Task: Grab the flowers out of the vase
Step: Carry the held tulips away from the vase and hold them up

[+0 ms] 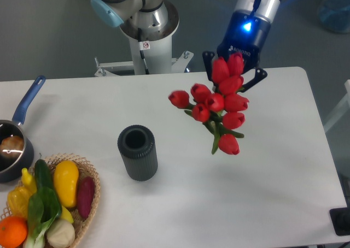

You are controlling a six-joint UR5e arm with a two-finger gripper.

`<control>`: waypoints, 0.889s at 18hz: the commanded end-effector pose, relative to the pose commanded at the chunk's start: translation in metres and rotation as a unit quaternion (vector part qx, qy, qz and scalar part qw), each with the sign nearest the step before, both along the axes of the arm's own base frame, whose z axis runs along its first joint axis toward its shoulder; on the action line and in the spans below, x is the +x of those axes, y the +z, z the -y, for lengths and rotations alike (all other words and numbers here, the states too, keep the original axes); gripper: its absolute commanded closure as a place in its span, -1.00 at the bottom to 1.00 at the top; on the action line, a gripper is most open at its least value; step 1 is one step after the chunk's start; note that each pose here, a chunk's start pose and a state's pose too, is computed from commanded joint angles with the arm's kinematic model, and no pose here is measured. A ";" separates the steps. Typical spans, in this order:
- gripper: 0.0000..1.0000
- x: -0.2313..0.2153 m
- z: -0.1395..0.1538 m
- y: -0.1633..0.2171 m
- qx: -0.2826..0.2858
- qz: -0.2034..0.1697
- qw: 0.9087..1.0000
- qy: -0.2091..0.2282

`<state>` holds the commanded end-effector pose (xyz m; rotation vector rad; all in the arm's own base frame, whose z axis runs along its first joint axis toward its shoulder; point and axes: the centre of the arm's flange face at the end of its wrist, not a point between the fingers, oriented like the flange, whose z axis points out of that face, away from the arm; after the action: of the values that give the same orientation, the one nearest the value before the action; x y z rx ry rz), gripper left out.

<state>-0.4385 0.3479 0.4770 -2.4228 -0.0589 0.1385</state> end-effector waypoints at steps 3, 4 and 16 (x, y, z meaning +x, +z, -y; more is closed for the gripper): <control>1.00 -0.002 0.003 -0.019 -0.028 0.009 1.000 0.009; 1.00 -0.002 0.005 -0.027 -0.038 0.014 0.999 0.012; 1.00 -0.025 0.022 -0.065 -0.248 -0.038 0.968 0.005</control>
<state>-0.4634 0.3261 0.4116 -2.9131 0.0000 0.2796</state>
